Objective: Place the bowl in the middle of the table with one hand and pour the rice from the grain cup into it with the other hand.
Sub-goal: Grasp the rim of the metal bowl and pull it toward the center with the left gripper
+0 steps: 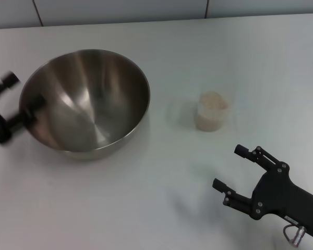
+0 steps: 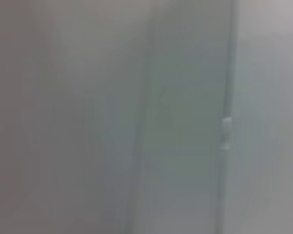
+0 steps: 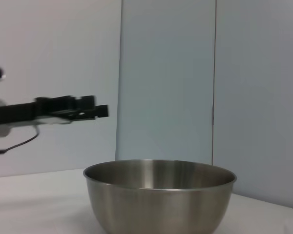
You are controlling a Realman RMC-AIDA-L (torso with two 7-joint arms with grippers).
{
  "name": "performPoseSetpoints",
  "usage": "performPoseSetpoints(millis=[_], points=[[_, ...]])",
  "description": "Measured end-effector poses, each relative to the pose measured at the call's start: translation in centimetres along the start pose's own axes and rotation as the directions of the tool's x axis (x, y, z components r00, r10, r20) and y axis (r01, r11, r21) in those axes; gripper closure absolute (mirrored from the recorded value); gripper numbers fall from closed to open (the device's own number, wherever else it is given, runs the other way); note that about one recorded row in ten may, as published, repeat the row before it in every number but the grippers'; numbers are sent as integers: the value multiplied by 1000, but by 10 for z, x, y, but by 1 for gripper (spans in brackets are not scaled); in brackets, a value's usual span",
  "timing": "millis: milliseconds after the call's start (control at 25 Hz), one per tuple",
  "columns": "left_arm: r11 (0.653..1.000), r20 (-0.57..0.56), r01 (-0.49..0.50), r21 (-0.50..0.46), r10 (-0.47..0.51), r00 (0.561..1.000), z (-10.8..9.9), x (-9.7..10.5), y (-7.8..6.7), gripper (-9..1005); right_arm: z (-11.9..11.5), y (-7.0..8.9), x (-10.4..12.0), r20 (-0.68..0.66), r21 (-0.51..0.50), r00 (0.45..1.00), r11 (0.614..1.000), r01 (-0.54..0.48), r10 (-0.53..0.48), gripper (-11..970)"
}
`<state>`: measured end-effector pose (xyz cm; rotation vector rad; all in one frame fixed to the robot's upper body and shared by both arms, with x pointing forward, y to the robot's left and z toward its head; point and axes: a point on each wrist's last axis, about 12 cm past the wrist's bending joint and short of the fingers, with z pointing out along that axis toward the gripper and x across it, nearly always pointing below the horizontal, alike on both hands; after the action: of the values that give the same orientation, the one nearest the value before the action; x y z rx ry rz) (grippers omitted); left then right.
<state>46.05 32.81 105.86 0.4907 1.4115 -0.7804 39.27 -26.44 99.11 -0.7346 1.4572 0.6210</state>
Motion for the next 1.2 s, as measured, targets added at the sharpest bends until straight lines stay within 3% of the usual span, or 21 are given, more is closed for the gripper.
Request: performPoseSetpoints(millis=[40, 160, 200, 280, 320, 400, 480, 600, 800, 1000, 1080, 1200], points=[[999, -35, 14, -40, -16, 999, 5, -12, 18, 142, 0, 0, 0, -1, 0, 1000, 1000, 0, 0, 125], [997, -75, 17, -72, -23, 997, 10, -23, 32, 142, 1, 0, 0, 0, 1, 1000, 1000, 0, 0, 125], [995, -168, 15, -101, -32, 985, 23, -38, 50, 143, 1, 0, 0, 0, 3, 1000, 1000, 1, -1, 125], [994, -258, 1, -111, -30, 966, 38, -49, 58, 143, 0, -1, 0, 1, 6, 1000, 1000, 1, -1, 125], [994, -258, 1, -111, -30, 966, 38, -49, 58, 143, 0, -1, 0, 1, 8, 1000, 1000, 1, -1, 125], [989, -409, -70, -127, 12, 913, 60, -66, 64, 144, 1, -1, 0, 3, 10, 1000, 1000, 1, -1, 125], [986, -465, -95, -140, 19, 885, 68, -71, 66, 144, 1, -1, 0, 4, 10, 1000, 1000, 1, -1, 124], [983, -519, -111, -149, 17, 854, 76, -74, 66, 144, 0, -1, -1, 8, 11, 1000, 1000, 1, -1, 124], [980, -653, -135, -145, 7, 757, 97, -73, 67, 145, -1, -1, -1, 10, 15, 1000, 1000, 1, -1, 125], [980, -694, -140, -144, 1, 720, 103, -70, 67, 146, -1, 0, -1, 10, 15, 1000, 1000, 1, -1, 125], [978, -728, -153, -143, 0, 685, 108, -67, 68, 146, -1, 0, -1, 11, 13, 1000, 1000, 1, -1, 124], [977, -736, -154, -146, -3, 677, 110, -66, 68, 147, -1, 0, -1, 11, 11, 1000, 1000, 2, -2, 124]])
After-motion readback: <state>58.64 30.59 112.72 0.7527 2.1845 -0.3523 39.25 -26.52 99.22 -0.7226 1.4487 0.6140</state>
